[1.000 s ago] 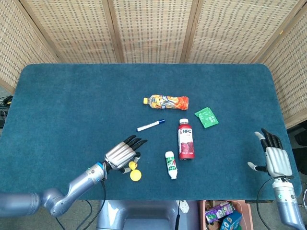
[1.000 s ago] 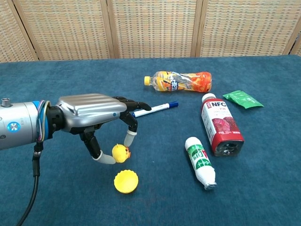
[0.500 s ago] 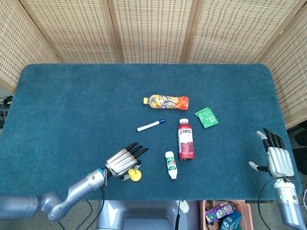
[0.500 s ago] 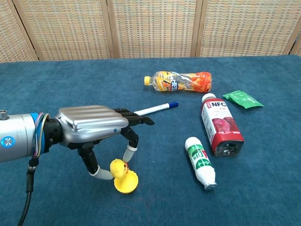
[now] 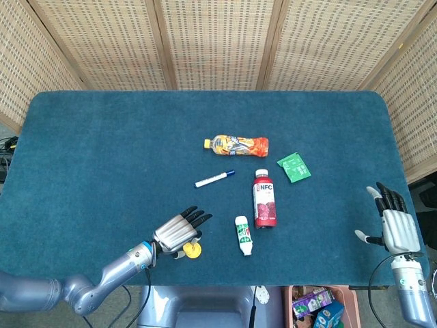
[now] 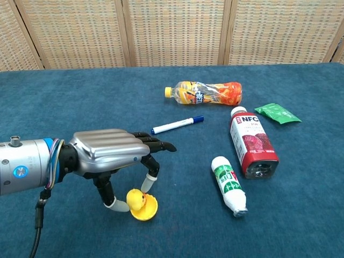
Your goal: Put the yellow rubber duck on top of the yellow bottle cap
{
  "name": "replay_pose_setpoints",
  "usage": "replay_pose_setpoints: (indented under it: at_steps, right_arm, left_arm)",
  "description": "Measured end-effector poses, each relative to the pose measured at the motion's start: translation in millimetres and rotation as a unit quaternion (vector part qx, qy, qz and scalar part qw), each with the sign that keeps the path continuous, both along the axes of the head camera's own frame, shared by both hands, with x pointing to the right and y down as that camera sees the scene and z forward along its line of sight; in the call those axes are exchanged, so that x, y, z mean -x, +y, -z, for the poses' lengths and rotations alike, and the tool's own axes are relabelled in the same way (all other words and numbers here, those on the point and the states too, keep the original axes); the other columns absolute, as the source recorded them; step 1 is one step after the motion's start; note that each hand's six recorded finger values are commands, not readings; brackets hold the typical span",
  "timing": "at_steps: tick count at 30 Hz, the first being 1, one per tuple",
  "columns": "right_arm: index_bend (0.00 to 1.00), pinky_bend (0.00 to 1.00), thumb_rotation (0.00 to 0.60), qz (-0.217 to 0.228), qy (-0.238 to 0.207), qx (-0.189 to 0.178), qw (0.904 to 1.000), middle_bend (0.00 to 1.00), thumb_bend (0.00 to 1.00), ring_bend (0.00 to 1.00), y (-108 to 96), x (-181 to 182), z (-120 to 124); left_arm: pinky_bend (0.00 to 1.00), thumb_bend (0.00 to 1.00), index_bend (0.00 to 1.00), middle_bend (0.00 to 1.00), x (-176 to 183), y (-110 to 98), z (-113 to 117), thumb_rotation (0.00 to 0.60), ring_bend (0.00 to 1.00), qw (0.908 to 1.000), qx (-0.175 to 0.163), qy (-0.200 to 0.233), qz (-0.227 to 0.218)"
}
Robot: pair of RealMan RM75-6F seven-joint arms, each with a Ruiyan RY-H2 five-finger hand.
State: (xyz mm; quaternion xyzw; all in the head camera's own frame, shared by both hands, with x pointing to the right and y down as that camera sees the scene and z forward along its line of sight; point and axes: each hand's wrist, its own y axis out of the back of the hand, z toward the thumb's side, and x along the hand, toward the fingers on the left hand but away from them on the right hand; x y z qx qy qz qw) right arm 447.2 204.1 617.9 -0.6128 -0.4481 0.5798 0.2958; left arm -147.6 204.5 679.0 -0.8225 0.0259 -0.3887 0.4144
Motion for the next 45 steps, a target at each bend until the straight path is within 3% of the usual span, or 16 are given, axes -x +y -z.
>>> replay_pose_setpoints:
  at_steps: [13, 28, 36, 39, 45]
  right_arm:
    - [0.00, 0.00, 0.600, 0.001, 0.001, -0.002, 1.0000, 0.00, 0.00, 0.00, 0.2, 0.9, -0.5]
    - [0.00, 0.00, 0.600, 0.004, -0.001, -0.002, 1.0000, 0.00, 0.00, 0.00, 0.7, 2.7, -0.6]
    - [0.00, 0.00, 0.600, 0.008, -0.005, -0.005, 0.9999, 0.00, 0.00, 0.00, 1.0, 5.5, 1.6]
    - [0.00, 0.00, 0.600, 0.014, -0.007, -0.007, 0.9999, 0.00, 0.00, 0.00, 1.3, 8.5, 2.7]
    - [0.00, 0.00, 0.600, 0.035, -0.011, -0.011, 0.9993, 0.00, 0.00, 0.00, 3.4, 21.3, 6.2]
  left_arm:
    - [0.00, 0.23, 0.54, 0.00, -11.3, 4.7, -8.9, 0.600, 0.00, 0.9999, 0.010, 0.008, 0.001]
    - [0.00, 0.04, 0.20, 0.00, -6.3, -6.7, 5.0, 0.600, 0.00, 0.9993, 0.008, 0.025, 0.028]
    - [0.00, 0.04, 0.17, 0.00, 13.7, -36.7, 38.7, 0.600, 0.00, 0.9921, -0.049, 0.065, 0.096]
    - [0.00, 0.04, 0.11, 0.00, 30.8, -46.5, 52.6, 0.600, 0.00, 0.9862, -0.087, 0.071, 0.122]
    - [0.00, 0.01, 0.02, 0.00, 90.7, -45.1, 73.9, 0.600, 0.00, 0.9685, -0.158, 0.029, 0.190]
